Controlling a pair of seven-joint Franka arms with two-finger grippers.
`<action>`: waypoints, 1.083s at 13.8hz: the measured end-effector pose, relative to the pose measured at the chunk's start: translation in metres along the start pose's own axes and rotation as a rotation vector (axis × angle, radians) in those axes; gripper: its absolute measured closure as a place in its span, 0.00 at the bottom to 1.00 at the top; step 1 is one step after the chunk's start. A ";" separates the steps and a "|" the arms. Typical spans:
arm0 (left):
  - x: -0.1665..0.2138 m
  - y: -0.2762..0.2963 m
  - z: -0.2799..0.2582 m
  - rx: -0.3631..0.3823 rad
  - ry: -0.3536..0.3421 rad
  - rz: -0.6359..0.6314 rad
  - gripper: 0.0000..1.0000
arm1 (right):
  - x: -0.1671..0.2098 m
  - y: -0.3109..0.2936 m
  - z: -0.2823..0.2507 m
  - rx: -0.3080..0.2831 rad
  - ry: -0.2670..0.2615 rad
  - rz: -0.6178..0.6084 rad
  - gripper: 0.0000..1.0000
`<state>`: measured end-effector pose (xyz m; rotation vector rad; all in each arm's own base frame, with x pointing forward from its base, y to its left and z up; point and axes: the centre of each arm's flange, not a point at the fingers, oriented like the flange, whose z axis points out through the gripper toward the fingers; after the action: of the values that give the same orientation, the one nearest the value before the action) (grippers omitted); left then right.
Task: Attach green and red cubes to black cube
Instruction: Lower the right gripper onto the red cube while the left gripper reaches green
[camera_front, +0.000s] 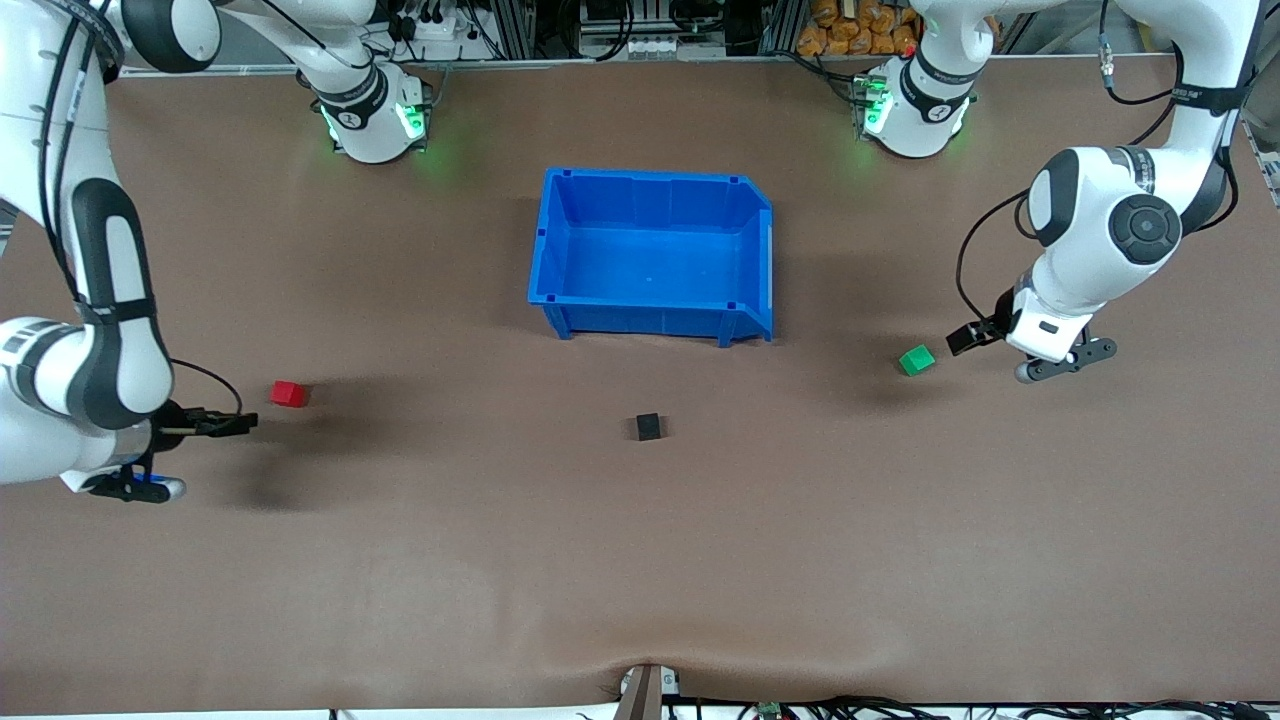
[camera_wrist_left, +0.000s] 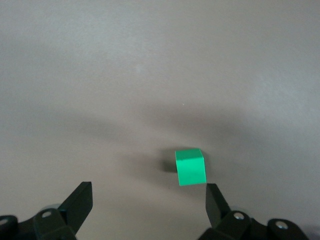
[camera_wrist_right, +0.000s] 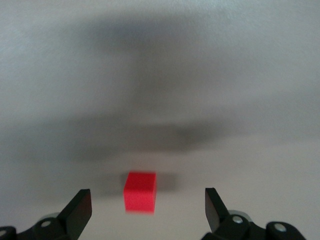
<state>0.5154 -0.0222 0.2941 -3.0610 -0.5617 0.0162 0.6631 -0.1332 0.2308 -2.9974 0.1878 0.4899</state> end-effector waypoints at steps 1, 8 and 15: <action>-0.001 0.006 0.004 -0.005 0.005 -0.032 0.00 | 0.002 -0.001 0.017 0.000 0.001 0.001 0.00; -0.022 0.054 0.052 -0.004 -0.033 -0.176 0.00 | -0.010 -0.016 0.065 0.007 -0.152 -0.001 0.46; -0.019 0.046 0.074 0.010 -0.062 -0.253 0.00 | -0.013 -0.008 0.069 0.019 -0.167 0.077 0.60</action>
<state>0.5128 -0.0704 0.2185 -2.9640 -0.9438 0.1081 0.6305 -0.1163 0.1704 -2.9210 0.2927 0.7377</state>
